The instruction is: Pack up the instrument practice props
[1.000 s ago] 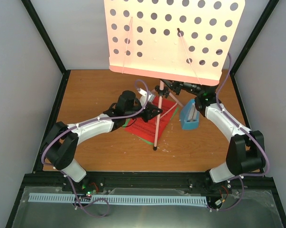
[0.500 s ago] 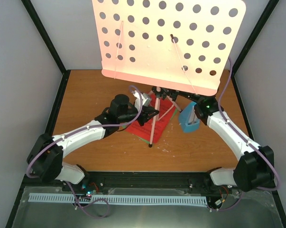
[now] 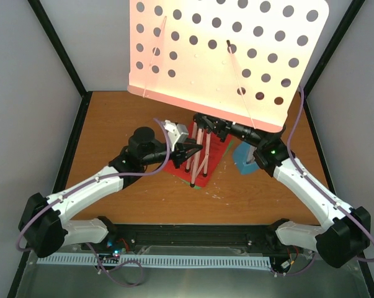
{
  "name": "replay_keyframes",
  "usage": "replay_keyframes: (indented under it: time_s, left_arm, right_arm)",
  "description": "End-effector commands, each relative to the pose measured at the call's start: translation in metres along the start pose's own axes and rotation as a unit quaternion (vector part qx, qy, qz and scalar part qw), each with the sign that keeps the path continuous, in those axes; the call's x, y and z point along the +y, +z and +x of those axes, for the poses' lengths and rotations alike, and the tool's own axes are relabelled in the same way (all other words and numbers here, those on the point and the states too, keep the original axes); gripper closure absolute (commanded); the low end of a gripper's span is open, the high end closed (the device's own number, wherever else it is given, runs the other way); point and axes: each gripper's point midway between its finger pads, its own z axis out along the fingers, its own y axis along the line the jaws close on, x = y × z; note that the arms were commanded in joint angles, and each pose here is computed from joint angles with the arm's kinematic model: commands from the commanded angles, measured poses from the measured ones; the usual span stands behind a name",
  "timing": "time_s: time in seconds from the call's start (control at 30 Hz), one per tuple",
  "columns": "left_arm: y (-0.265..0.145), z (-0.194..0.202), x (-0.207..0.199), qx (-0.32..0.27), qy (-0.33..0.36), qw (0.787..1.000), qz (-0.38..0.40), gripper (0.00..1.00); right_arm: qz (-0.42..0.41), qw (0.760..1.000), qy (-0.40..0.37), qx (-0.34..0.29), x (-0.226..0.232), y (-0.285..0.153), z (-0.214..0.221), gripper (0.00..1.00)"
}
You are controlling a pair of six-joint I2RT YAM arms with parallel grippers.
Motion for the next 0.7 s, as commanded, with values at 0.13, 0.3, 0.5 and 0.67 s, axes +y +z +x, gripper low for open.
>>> replay_keyframes:
  time_s: [0.13,0.3,0.5,0.67]
  left_arm:
    - [-0.033,-0.048,-0.006,-0.123,0.052,0.991,-0.030,1.00]
    - [-0.032,-0.014,-0.023,-0.097,0.058,0.993,-0.022,1.00]
    - [-0.035,0.018,-0.026,-0.075,0.044,0.996,-0.019,1.00]
    - [-0.033,0.040,-0.024,-0.049,0.029,0.998,-0.017,0.74]
  right_arm:
    - [-0.060,0.996,-0.031,-0.054,0.064,-0.008,-0.017,0.97]
    - [-0.054,0.997,-0.012,-0.057,0.071,-0.012,0.002,0.97]
    - [-0.050,0.997,-0.003,-0.059,0.077,-0.018,0.013,0.97]
    - [-0.049,0.997,0.003,-0.057,0.080,-0.021,0.020,0.97]
